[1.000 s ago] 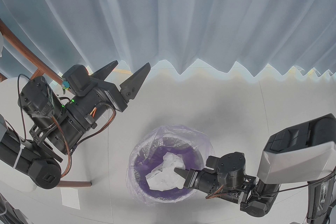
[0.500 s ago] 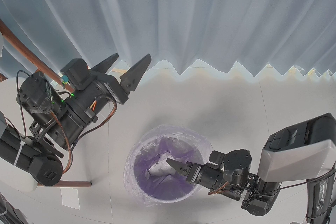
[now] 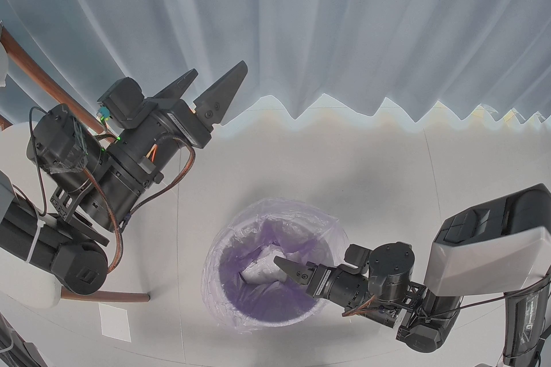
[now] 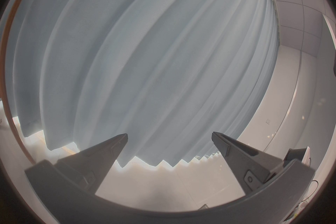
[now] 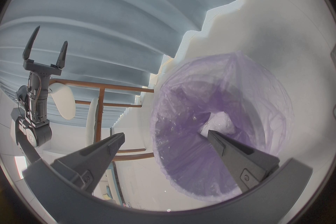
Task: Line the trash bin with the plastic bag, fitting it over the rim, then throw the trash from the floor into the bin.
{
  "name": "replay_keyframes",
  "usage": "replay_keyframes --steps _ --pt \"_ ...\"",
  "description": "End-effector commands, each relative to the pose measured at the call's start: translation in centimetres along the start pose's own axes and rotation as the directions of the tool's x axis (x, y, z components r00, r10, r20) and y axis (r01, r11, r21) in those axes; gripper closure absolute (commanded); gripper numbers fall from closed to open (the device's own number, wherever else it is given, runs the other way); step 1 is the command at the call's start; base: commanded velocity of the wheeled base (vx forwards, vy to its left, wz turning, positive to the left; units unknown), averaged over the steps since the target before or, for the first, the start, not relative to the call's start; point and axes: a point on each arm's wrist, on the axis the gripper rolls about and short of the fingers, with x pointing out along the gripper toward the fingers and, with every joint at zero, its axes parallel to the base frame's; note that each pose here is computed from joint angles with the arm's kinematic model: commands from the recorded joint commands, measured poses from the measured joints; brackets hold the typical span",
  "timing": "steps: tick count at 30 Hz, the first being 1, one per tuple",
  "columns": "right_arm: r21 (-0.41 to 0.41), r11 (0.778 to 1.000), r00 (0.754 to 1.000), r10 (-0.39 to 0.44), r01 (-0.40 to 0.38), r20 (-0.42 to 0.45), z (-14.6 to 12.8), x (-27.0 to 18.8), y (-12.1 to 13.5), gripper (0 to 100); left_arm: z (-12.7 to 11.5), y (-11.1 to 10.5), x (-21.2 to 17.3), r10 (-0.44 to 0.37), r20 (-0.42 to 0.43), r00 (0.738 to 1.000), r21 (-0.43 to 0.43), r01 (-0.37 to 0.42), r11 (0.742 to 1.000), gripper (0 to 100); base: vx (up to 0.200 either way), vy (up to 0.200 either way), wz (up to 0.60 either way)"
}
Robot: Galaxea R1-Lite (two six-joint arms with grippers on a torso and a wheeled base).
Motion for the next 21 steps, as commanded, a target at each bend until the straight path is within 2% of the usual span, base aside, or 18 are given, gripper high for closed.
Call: replay_keyframes --steps 1,7,13,18,20,21 --pt "-0.001 1.000 1.000 0.013 -0.013 0.010 0.1 0.0 0.2 0 -0.2 0.0 0.0 -0.003 -0.006 1.000 -0.003 0.003 1.000 0 -0.200 0.000 0.00" --pt "0.001 1.000 1.000 0.015 -0.015 0.011 0.1 0.1 0.2 0 -0.1 -0.2 0.1 -0.006 0.001 1.000 -0.004 0.006 1.000 0 -0.200 0.000 0.00" --pt "0.006 1.000 1.000 0.021 -0.021 0.023 0.4 0.1 0.3 0 0.2 -1.0 0.0 0.041 0.045 0.998 -0.022 -0.040 0.999 0 0.000 0.000 0.00" --pt "0.009 0.999 0.999 0.031 -0.031 0.039 0.9 0.0 0.6 0 0.1 -1.7 0.1 0.052 0.051 0.997 -0.048 -0.049 0.998 0 0.000 0.200 0.00" --pt "0.009 0.999 0.997 0.046 -0.046 0.055 1.4 -0.2 1.0 0 0.1 -1.9 0.1 0.048 0.050 0.998 -0.051 -0.046 0.998 0 0.000 0.200 0.00" --pt "0.003 0.997 0.994 0.075 -0.075 0.082 2.3 -1.0 2.1 0 0.2 -2.1 0.1 0.047 0.052 0.998 -0.054 -0.044 0.998 0 0.000 0.200 0.00"
